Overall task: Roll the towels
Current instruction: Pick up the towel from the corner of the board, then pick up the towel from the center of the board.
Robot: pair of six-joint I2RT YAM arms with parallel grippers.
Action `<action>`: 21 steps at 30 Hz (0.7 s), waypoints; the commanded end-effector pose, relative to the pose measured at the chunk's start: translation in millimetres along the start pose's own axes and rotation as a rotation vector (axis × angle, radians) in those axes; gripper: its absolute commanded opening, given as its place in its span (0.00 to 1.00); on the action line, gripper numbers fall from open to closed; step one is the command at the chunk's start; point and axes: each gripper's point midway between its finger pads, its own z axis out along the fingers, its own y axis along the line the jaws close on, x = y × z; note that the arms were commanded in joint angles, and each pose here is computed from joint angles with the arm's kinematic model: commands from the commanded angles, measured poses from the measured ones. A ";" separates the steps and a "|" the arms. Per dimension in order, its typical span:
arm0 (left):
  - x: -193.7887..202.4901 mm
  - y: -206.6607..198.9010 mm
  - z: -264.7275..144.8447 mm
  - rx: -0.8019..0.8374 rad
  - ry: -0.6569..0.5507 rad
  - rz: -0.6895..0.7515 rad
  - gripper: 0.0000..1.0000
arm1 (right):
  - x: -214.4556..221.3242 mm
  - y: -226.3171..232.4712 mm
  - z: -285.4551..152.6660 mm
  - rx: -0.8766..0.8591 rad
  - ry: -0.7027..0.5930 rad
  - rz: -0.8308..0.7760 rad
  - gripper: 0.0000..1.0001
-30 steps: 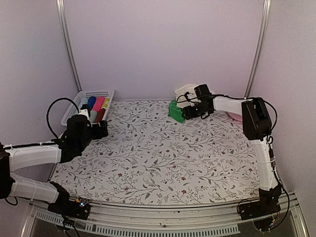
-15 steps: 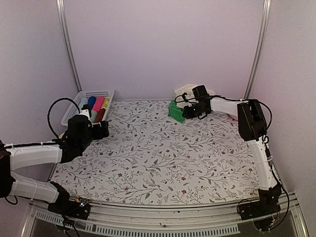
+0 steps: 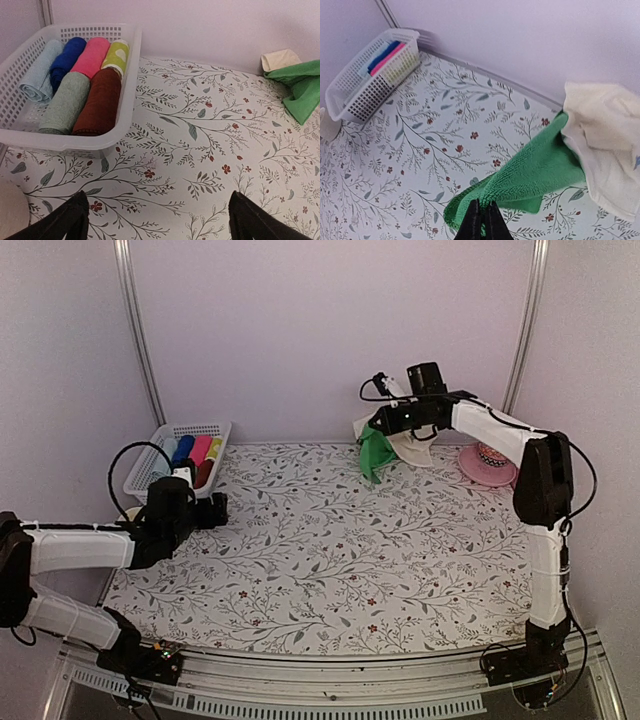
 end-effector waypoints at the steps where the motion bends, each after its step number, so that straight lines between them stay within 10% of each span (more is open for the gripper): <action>1: -9.5 -19.1 1.1 0.057 -0.024 0.004 0.97 | -103.3 55.8 -107.0 -0.073 -0.240 -0.154 0.01; 11: -7.3 -58.4 -1.0 0.182 -0.040 0.094 0.97 | -151.5 120.2 -228.7 -0.184 -0.392 -0.314 0.01; 21: 6.0 -139.0 -22.3 0.454 -0.079 0.289 0.97 | -148.8 126.4 -252.9 -0.169 -0.396 -0.319 0.01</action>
